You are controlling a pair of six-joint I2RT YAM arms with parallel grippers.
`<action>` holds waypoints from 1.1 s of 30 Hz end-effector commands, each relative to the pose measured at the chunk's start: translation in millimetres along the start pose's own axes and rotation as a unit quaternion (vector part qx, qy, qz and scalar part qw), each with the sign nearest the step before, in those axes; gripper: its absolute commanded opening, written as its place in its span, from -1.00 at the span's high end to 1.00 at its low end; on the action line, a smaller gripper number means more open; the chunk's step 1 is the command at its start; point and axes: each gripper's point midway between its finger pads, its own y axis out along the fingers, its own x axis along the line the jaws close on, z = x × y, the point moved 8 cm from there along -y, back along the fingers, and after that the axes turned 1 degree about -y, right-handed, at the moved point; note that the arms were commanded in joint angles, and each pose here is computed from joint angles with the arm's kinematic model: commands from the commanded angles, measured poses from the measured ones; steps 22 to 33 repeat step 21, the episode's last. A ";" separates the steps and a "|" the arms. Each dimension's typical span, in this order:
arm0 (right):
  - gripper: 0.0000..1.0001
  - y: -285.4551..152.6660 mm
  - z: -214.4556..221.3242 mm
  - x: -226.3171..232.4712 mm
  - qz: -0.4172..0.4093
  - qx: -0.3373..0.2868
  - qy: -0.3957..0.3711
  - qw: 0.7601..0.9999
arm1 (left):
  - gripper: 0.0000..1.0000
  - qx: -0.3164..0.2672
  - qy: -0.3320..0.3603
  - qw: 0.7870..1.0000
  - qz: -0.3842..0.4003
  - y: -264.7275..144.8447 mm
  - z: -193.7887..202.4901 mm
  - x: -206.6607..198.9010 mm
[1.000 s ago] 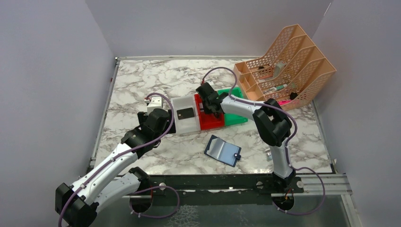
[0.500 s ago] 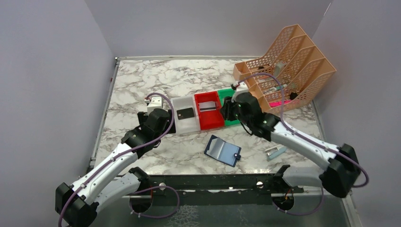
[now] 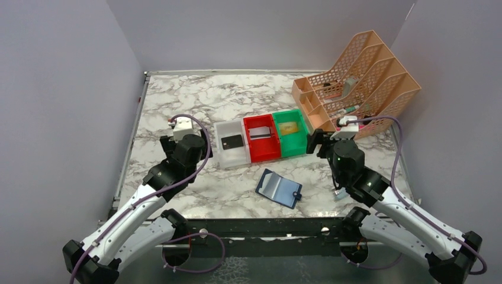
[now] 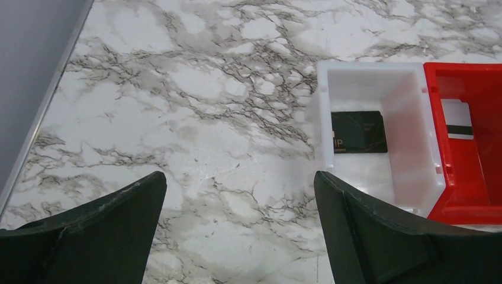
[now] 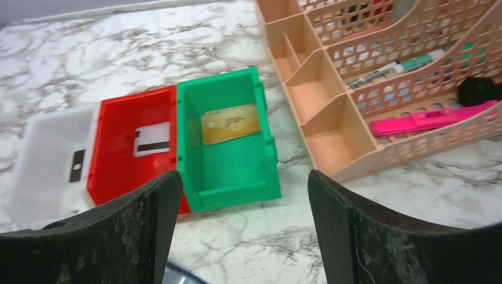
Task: Take the credit cards out of the card holder
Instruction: Reset both arms
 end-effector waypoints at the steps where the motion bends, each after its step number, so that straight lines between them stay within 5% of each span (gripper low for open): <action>1: -0.66 7.5 -23.4 -8.2 0.083 -0.026 -0.027 0.996 | -0.98 -0.048 -0.027 0.998 -0.033 -5.5 -10.5 12.9; 12: -0.68 46.0 -25.6 -20.0 0.069 0.041 0.008 0.997 | -0.98 -0.058 -0.025 0.998 -0.027 -6.1 -12.2 13.3; 33: -0.68 38.9 -25.9 -18.7 0.021 0.011 -0.011 1.000 | -0.98 -0.068 -0.027 0.997 -0.029 -8.3 -14.7 16.0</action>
